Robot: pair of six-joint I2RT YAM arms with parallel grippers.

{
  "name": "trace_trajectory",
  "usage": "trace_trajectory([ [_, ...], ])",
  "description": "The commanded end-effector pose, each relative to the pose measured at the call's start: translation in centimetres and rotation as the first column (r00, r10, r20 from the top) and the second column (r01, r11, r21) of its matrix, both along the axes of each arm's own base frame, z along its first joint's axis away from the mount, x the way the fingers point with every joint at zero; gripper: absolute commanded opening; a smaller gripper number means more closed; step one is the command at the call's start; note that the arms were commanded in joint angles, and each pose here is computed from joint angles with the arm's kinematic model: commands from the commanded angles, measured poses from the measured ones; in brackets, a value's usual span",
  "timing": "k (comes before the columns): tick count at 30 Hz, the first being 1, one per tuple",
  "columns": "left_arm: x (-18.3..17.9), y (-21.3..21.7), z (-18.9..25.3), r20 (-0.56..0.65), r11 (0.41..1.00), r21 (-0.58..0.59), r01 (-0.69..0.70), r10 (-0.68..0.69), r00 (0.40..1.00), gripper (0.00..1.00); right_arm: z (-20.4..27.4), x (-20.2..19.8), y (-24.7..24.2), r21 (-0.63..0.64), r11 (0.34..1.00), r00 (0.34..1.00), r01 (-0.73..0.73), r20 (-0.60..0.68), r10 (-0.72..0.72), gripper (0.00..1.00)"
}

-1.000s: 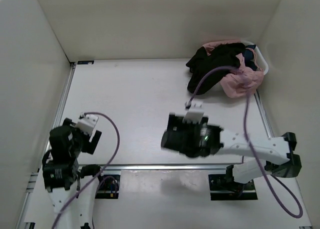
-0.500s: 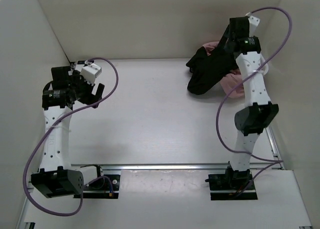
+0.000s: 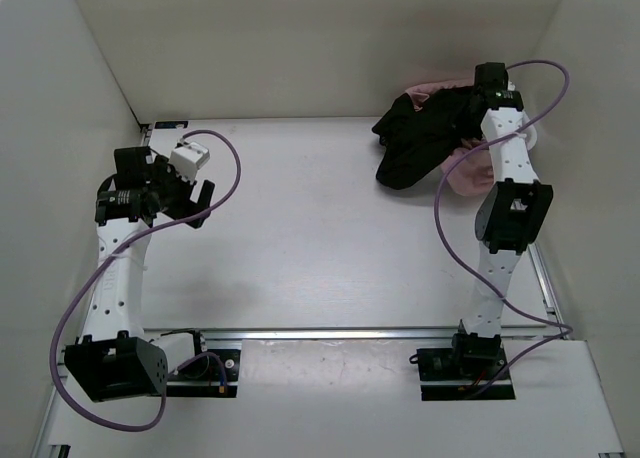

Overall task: Fold and stack the trousers
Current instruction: Grab the trousers from the pile

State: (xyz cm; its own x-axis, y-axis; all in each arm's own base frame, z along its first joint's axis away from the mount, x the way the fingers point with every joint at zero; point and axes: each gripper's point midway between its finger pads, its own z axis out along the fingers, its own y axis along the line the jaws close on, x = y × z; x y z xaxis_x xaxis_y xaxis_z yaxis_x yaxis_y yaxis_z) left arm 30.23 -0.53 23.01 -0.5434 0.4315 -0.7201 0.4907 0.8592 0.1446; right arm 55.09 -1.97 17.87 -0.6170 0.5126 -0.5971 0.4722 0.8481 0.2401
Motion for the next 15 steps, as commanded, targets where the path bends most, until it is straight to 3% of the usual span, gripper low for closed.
trace_trajectory([
  [1,0.5,-0.1,1.5,0.069,1.0,-0.002,0.006,-0.006,0.998,1.0,4.9,1.0,0.7,-0.004,1.0,0.99,-0.026,0.14,0.026,0.0],
  [6,0.5,0.1,1.4,0.068,1.0,0.005,-0.002,0.001,0.998,1.0,11.3,-0.1,0.9,-0.11,0.994,0.96,-0.023,0.274,0.052,0.0],
  [9,0.2,0.1,2.1,0.089,1.0,0.007,-0.002,0.001,0.996,1.0,19.0,-2.0,2.1,-0.226,0.974,0.898,-0.013,0.427,0.111,0.0],
  [11,0.0,0.0,2.3,0.095,1.0,0.0,-0.009,0.009,0.995,1.0,25.3,-4.6,2.9,-0.307,0.951,0.83,0.031,0.539,0.147,0.0],
  [12,-0.1,0.0,2.6,0.107,1.0,0.001,-0.009,0.009,0.994,1.0,30.3,-6.5,3.1,-0.31,0.948,0.748,0.075,0.646,0.152,0.0],
  [14,-0.3,0.1,3.0,0.118,1.0,0.001,-0.022,0.022,0.993,1.0,35.1,-8.9,5.4,-0.355,0.933,0.651,0.064,0.723,0.23,0.0],
  [15,-0.5,0.0,3.3,0.13,1.0,0.002,-0.022,0.021,0.991,1.0,40.0,-11.5,6.1,-0.337,0.937,0.533,0.089,0.811,0.241,0.0],
])
